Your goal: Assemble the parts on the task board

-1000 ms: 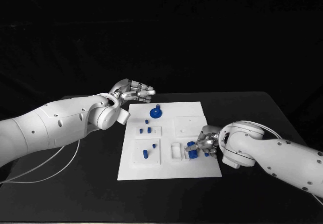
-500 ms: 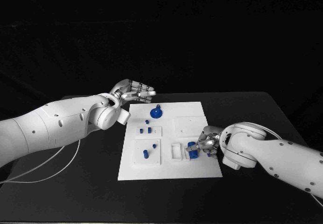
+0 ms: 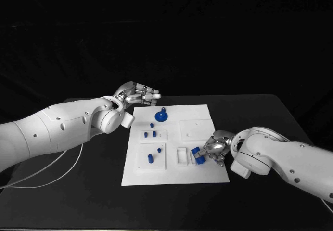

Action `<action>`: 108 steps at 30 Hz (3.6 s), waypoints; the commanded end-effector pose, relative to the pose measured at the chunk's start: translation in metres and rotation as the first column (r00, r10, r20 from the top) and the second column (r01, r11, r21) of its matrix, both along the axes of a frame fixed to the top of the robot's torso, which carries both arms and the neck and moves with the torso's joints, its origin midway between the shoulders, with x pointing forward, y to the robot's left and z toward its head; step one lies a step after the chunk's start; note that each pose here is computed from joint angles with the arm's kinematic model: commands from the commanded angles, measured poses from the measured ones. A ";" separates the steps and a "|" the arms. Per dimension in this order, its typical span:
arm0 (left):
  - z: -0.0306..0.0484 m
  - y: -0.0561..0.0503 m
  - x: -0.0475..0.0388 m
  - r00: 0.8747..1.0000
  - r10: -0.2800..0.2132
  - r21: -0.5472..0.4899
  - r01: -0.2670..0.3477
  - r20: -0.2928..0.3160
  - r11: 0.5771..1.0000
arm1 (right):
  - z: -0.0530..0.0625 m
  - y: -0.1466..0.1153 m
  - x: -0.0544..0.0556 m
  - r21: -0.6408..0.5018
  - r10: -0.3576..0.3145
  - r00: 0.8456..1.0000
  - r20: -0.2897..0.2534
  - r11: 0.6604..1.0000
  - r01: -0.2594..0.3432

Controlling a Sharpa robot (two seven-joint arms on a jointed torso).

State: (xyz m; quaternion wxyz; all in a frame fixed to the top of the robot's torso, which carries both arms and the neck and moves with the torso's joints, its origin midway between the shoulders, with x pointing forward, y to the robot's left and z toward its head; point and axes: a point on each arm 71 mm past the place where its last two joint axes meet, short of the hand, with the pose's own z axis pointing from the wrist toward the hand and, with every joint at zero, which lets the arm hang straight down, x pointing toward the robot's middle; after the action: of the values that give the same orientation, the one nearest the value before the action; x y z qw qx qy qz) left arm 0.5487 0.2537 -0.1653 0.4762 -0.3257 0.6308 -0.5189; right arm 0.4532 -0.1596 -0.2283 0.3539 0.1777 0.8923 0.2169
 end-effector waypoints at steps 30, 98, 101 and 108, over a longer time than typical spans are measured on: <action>0.0002 -0.003 -0.0010 1.000 -0.023 -0.008 0.023 -0.012 1.000 | 0.015 0.022 0.007 0.010 0.017 0.999 -0.030 1.000 -0.017; -0.0002 -0.004 -0.0012 0.999 -0.026 -0.002 0.026 -0.025 1.000 | 0.009 0.052 0.001 -0.169 0.188 0.981 0.056 0.970 -0.176; -0.0002 -0.004 -0.0011 0.999 -0.026 -0.002 0.026 -0.025 1.000 | 0.009 0.052 0.002 -0.169 0.187 0.981 0.058 0.970 -0.175; -0.0003 -0.005 -0.0011 0.999 -0.028 -0.001 0.027 -0.026 1.000 | 0.011 0.055 0.003 -0.170 0.192 0.980 0.061 0.969 -0.179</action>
State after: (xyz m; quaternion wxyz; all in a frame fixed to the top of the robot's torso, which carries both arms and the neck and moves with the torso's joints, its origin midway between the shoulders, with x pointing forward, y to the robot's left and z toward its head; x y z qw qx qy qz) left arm 0.5478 0.2513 -0.1666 0.4655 -0.3276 0.6403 -0.5157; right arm 0.4568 -0.1054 -0.2170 0.3806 0.0630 0.9023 0.1925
